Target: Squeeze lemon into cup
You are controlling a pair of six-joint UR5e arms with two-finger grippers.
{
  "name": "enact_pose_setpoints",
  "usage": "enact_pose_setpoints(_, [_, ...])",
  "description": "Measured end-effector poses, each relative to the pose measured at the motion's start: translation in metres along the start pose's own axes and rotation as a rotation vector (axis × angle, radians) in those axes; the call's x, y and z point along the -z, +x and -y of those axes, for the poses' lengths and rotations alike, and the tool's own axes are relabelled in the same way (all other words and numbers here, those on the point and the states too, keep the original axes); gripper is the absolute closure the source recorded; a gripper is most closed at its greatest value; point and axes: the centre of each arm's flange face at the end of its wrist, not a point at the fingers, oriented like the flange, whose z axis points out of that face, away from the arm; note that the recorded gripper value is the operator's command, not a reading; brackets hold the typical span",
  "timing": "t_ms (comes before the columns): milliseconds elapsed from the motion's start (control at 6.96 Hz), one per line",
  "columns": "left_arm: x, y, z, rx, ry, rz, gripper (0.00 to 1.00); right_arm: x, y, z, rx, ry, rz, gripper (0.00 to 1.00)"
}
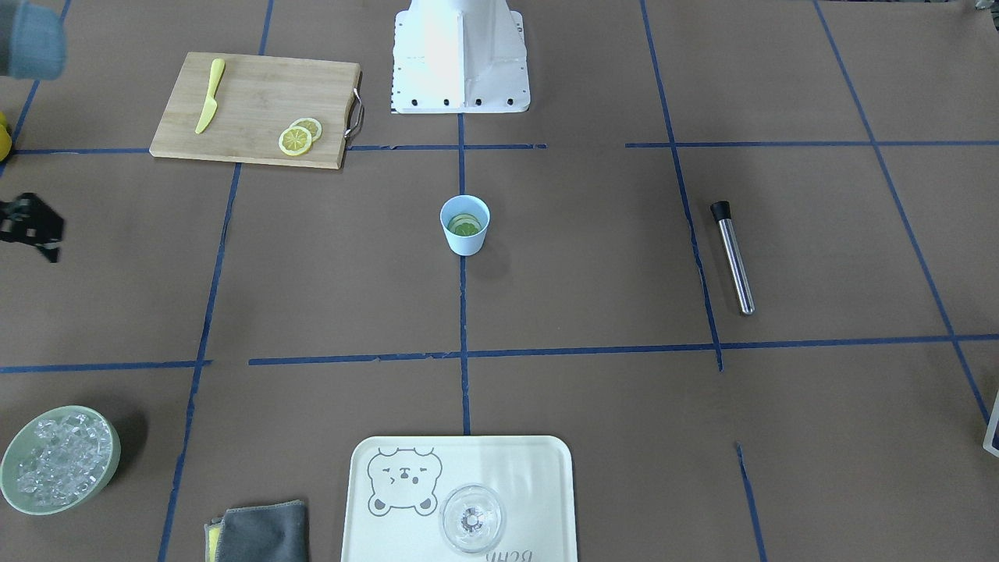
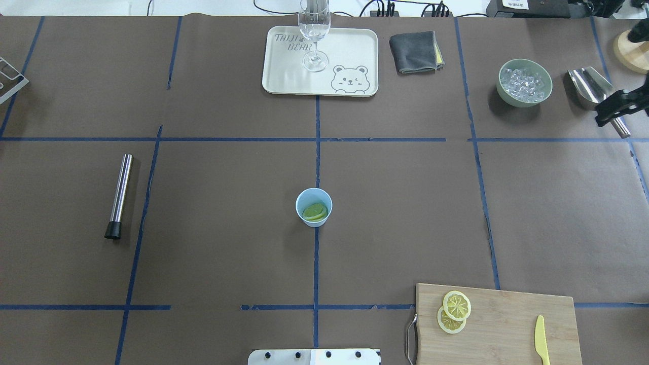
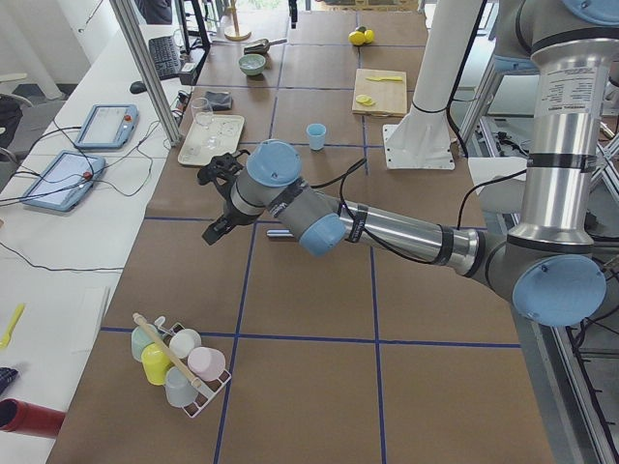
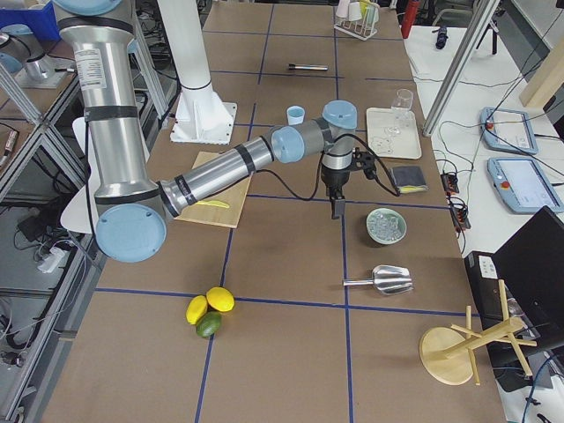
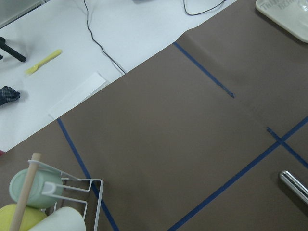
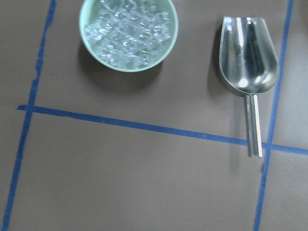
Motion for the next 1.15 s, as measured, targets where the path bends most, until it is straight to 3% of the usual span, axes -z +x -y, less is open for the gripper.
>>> enact_pose_setpoints(144, [-0.01, 0.019, 0.009, 0.003, 0.003, -0.012, 0.0, -0.001, 0.06, -0.021, 0.011, -0.02, 0.043, 0.0])
enact_pose_setpoints(431, [-0.065, 0.071, 0.017, 0.055, -0.056, -0.069, 0.0, -0.021, 0.138, -0.083, -0.002, -0.068, 0.075, 0.0])
enact_pose_setpoints(575, [-0.089, 0.087, 0.014, 0.116, -0.08, -0.04, 0.0, -0.033, 0.155, -0.11, -0.027, -0.099, 0.08, 0.0])
enact_pose_setpoints(862, [-0.133, 0.118, 0.004, 0.263, -0.129, -0.013, 0.33, -0.04, 0.163, -0.128, -0.041, -0.115, 0.083, 0.0])
enact_pose_setpoints(1006, [-0.158, 0.143, -0.001, 0.364, -0.15, 0.001, 0.41, -0.04, 0.164, -0.129, -0.041, -0.117, 0.083, 0.0])
enact_pose_setpoints(1149, [-0.189, 0.174, -0.009, 0.472, -0.162, 0.027, 0.41, -0.041, 0.164, -0.13, -0.043, -0.119, 0.083, 0.0])
